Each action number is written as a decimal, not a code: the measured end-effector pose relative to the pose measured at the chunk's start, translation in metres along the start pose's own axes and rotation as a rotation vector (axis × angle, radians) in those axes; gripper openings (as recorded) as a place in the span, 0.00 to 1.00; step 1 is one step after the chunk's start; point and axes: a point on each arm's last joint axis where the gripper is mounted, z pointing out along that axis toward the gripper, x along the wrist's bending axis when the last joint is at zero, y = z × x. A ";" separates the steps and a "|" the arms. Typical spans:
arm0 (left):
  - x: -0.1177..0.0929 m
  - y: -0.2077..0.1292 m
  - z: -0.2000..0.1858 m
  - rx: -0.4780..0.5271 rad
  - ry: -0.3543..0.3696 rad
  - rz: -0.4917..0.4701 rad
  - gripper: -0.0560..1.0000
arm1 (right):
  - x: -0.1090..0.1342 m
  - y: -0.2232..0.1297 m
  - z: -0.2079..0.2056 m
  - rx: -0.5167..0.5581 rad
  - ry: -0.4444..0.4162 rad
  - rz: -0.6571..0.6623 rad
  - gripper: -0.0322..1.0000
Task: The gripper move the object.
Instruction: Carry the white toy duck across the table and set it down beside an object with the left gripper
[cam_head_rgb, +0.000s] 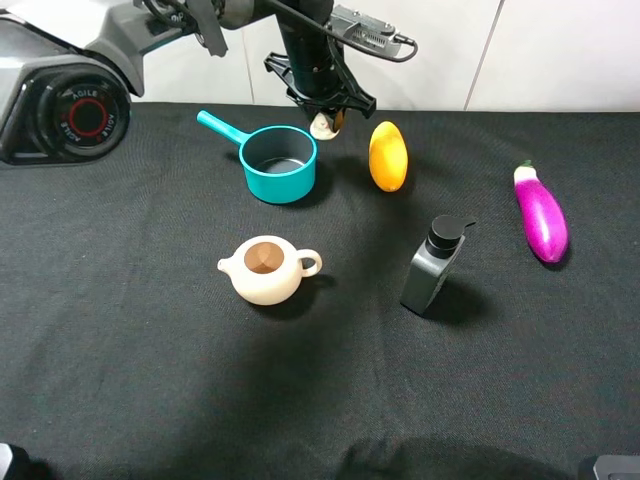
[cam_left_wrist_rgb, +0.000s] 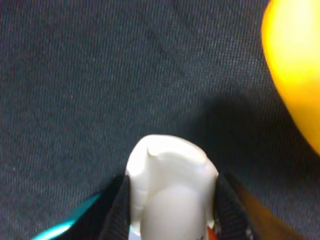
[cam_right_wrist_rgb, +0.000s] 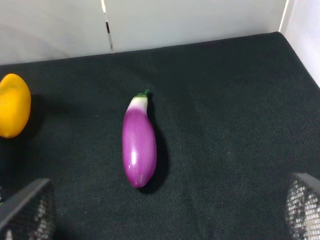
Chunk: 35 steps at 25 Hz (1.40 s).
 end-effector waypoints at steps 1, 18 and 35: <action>0.000 0.001 0.001 -0.007 0.000 0.000 0.45 | 0.000 0.000 0.000 0.000 0.000 0.000 0.70; -0.002 0.002 0.026 -0.027 -0.004 -0.001 0.45 | 0.000 0.000 0.000 0.000 0.000 0.000 0.70; -0.002 0.004 0.025 -0.055 -0.005 -0.002 0.45 | 0.000 0.000 0.000 0.000 0.000 0.000 0.70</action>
